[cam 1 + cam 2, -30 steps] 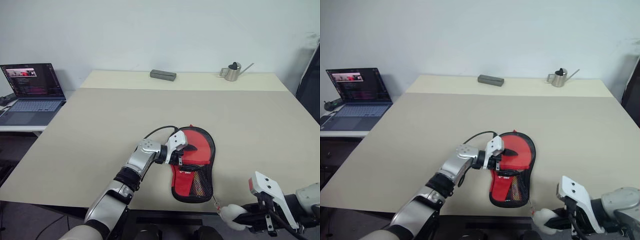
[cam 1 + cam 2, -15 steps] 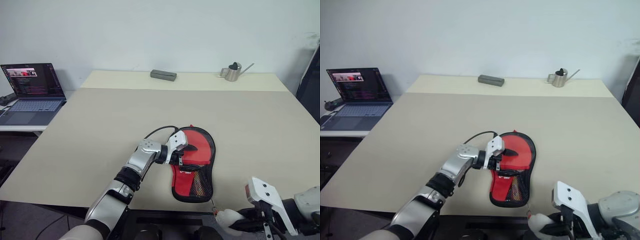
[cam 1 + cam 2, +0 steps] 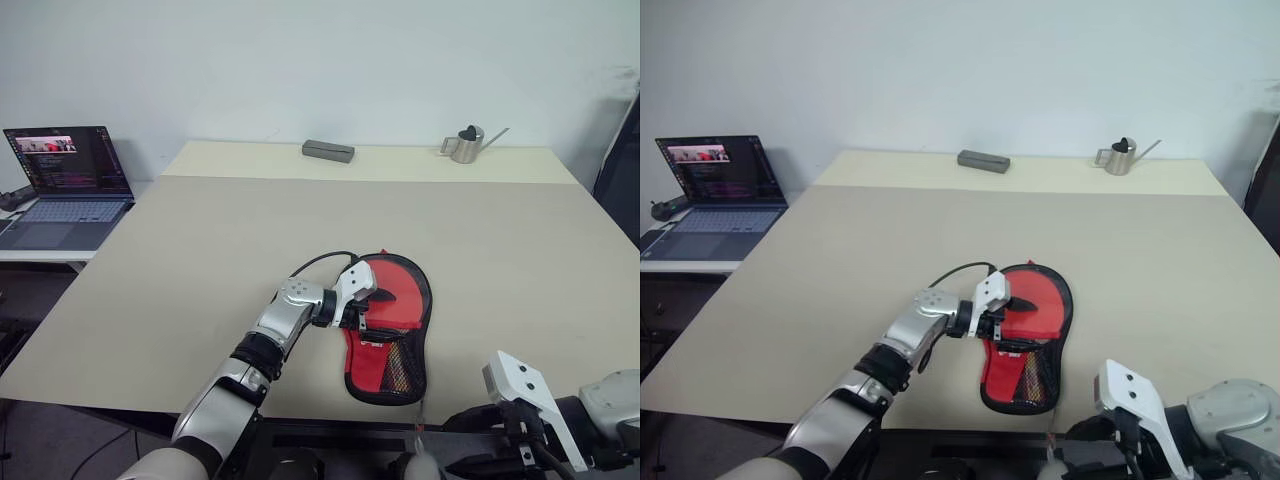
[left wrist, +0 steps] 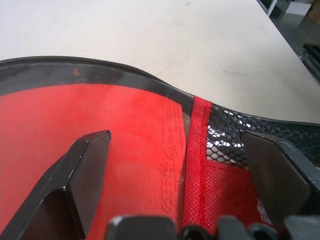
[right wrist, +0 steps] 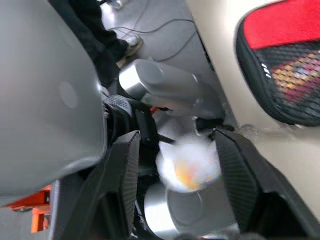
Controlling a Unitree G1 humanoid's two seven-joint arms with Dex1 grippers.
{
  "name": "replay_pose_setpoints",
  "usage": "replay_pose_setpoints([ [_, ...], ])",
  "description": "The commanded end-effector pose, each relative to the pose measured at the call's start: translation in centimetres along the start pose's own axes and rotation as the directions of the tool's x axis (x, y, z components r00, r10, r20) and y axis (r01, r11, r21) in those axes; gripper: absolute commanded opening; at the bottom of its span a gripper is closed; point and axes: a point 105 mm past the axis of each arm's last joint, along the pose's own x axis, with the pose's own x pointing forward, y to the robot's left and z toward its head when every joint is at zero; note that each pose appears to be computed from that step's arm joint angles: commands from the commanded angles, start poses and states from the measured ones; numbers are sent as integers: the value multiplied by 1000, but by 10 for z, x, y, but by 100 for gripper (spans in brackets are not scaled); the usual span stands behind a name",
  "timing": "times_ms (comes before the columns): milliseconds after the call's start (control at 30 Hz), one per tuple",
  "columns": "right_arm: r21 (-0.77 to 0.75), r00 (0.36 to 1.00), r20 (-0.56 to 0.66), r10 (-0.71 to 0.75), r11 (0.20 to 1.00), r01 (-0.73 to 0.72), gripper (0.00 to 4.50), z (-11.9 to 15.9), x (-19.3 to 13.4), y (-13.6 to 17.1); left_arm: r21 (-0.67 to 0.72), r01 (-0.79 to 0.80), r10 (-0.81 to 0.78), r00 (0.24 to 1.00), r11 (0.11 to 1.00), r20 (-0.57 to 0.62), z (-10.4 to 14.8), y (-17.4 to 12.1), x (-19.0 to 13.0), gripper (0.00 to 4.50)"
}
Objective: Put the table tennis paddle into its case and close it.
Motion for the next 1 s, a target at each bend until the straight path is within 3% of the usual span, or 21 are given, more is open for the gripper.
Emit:
replay_pose_setpoints([
  [33,-56,997,71,-31,998,35,252,20,-7,-5,-129,-26,-2,977,991,-214,-66,-13,0,450],
  [300,-75,934,260,-247,959,275,252,60,-38,-70,-111,-40,20,983,993,-182,-60,-10,0,450],
  [567,-84,855,400,-330,916,393,252,71,-40,-118,-24,-63,63,998,998,12,-15,-3,-2,450],
  [767,-69,809,484,-335,907,416,252,80,-38,-149,96,-122,110,987,988,117,27,-11,-45,450],
  [1000,-16,725,597,-343,899,439,252,98,-51,-194,36,-393,381,906,919,185,45,-14,-120,450],
])
